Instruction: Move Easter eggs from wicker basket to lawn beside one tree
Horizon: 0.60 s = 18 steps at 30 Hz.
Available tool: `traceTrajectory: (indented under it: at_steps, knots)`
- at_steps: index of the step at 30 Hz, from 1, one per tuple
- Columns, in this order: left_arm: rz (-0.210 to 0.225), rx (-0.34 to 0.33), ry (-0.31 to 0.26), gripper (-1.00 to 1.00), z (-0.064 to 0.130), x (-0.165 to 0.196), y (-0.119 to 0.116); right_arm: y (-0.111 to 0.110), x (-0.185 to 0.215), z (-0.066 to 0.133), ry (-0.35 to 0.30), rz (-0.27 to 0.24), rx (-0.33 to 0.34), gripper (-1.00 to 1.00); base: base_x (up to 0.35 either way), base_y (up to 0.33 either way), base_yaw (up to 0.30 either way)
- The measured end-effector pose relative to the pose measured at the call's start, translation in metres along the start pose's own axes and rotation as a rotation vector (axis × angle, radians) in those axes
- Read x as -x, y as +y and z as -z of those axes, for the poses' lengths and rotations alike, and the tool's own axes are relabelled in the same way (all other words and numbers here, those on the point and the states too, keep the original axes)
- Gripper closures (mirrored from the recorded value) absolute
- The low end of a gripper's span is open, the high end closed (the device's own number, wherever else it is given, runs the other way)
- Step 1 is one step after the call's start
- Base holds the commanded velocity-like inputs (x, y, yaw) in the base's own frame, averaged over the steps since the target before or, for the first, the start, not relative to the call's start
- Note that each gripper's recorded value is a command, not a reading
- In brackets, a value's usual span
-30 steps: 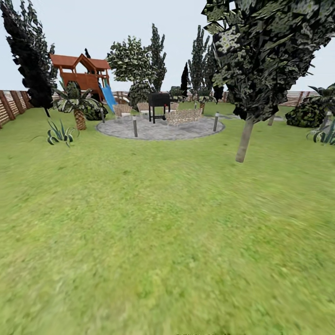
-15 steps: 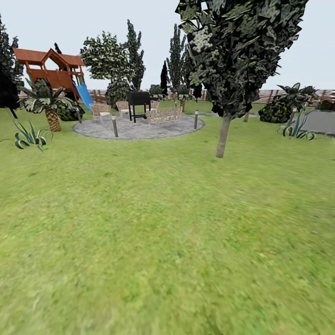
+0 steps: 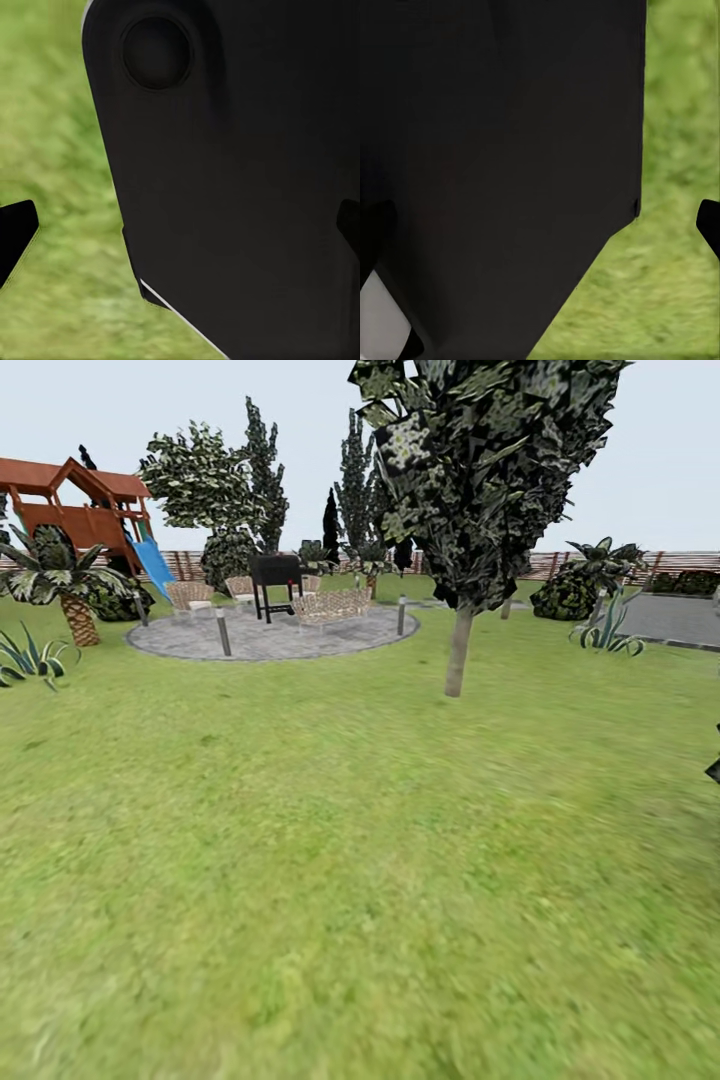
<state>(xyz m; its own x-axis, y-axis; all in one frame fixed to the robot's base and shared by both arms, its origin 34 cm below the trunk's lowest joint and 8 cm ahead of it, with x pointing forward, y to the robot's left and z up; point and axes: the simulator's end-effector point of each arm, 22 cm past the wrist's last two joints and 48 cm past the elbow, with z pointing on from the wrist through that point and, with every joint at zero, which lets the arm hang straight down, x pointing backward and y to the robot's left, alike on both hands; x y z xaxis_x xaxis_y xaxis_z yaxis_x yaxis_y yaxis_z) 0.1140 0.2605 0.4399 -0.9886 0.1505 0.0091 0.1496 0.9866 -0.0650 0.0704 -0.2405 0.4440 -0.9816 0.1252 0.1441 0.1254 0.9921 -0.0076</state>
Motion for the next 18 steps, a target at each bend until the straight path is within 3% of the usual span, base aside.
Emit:
traceTrajectory:
  at_steps: [6,18]
  knots:
    - [-0.001,0.000,0.000,-1.00,0.0000,0.0000,0.0000,-0.0003,-0.0001,0.0000,0.000,0.000,0.000,-1.00,0.317,0.000,-0.134]
    - [-0.032,-0.004,0.002,-1.00,0.0000,-0.0002,-0.0008,0.0003,-0.0001,0.0000,0.000,0.000,0.000,-1.00,0.333,0.000,-0.270]
